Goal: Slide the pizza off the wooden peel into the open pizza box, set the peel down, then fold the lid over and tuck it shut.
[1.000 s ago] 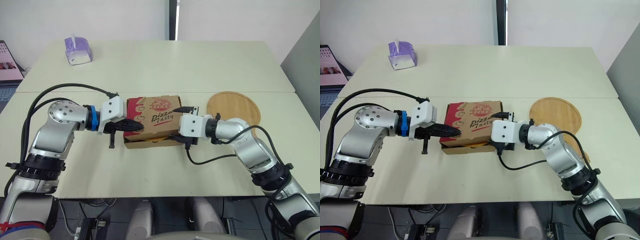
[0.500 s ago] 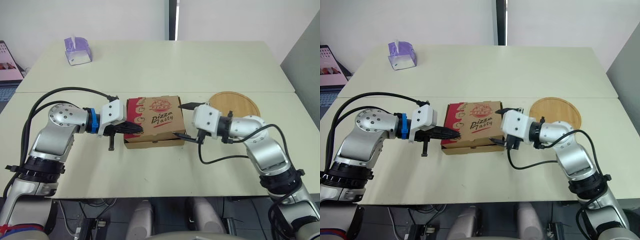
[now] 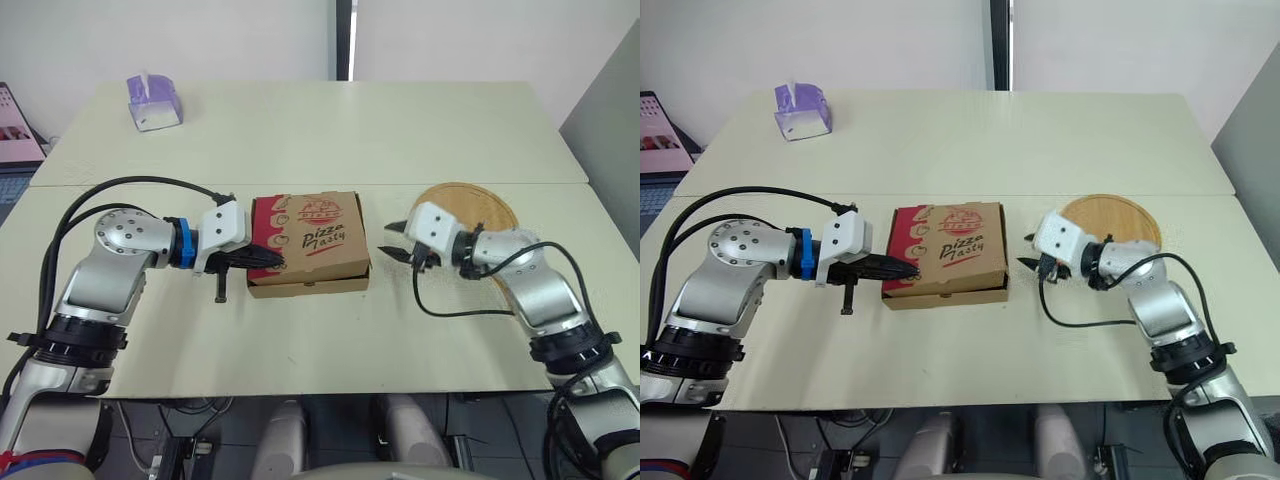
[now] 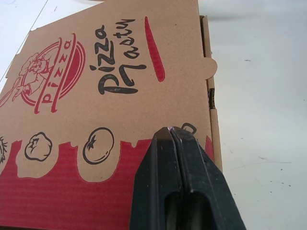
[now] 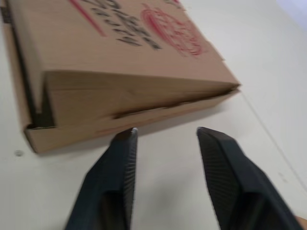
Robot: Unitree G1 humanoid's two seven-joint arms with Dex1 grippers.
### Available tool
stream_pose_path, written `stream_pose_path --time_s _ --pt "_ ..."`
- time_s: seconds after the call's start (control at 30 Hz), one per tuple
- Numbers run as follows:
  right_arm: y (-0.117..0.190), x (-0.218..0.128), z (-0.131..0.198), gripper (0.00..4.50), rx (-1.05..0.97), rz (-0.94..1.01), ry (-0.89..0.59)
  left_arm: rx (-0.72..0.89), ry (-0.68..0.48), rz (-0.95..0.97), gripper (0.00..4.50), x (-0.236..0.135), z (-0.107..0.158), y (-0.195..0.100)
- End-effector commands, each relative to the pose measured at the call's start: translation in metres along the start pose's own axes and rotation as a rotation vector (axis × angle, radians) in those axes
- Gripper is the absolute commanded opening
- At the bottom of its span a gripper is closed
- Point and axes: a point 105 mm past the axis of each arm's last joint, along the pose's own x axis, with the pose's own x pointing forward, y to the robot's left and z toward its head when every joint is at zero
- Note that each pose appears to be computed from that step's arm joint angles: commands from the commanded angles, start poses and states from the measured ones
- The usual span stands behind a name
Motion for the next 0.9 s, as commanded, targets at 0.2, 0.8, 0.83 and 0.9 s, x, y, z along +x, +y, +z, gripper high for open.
stream_pose_path --time_s 0.2,0.8,0.83,0.9 --pt "0.021 0.002 0.029 0.06 0.030 0.105 -0.113 0.035 0.007 0.018 0.00 -0.006 0.006 0.002" --pt "0.038 0.022 0.039 0.06 -0.071 0.167 -0.141 0.035 0.028 0.122 0.00 -0.032 0.006 0.006" --pt "0.038 0.023 0.038 0.06 -0.078 0.171 -0.136 0.037 0.040 0.146 0.00 -0.038 0.005 0.007" --pt "0.038 0.024 0.037 0.06 -0.084 0.174 -0.133 0.018 0.056 0.211 0.00 -0.052 0.002 0.009"
